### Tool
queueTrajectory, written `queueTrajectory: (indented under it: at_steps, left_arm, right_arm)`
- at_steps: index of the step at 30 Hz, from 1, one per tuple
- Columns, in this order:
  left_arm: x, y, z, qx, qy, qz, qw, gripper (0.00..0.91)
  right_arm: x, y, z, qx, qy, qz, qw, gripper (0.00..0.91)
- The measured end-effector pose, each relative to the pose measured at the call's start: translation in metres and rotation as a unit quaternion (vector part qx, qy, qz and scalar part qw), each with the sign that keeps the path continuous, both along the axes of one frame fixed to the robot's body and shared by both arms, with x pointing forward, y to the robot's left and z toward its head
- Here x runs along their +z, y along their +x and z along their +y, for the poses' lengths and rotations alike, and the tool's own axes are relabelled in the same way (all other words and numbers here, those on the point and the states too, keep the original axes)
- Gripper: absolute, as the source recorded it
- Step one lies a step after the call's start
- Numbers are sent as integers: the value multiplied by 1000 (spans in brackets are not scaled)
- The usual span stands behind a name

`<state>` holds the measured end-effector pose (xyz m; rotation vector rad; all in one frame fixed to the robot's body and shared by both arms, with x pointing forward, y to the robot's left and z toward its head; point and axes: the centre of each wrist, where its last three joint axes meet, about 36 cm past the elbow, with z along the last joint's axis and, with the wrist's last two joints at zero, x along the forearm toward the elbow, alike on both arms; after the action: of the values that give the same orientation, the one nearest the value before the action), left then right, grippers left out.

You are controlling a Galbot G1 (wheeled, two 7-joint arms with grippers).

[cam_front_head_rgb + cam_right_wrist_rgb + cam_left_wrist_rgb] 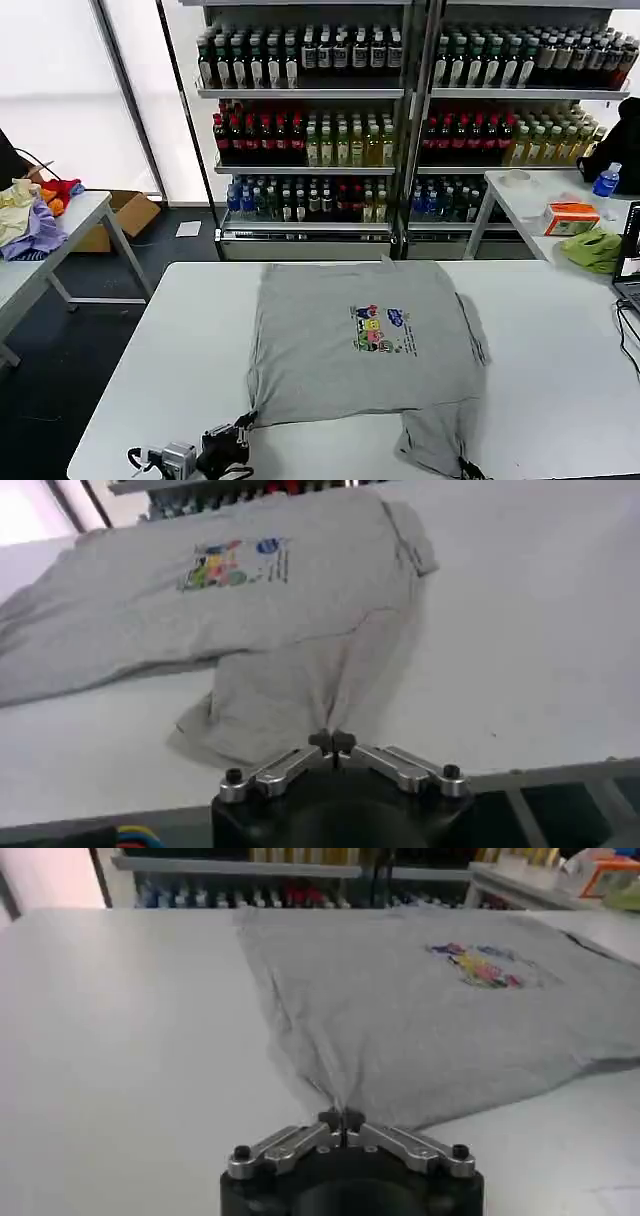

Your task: Fold and organize the clothes.

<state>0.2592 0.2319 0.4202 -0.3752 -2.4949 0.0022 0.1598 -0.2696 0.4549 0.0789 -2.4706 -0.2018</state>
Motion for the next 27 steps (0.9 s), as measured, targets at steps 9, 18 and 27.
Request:
queueTrajectory:
  at_steps: [9,18,27]
  left_arm:
    - [25,-28,5,-1,8,3,1000,20]
    - [42,-26,14,-3,15,-17,1000,20]
    - [44,17,24,-12,-13,-52,998,20]
  right_arm:
    - [20,-15,1,17,18,-18,1000,0]
    - [21,9,-1,10,40,-80,996,0]
    - [15,66,-7,-11,47,-162,986,0]
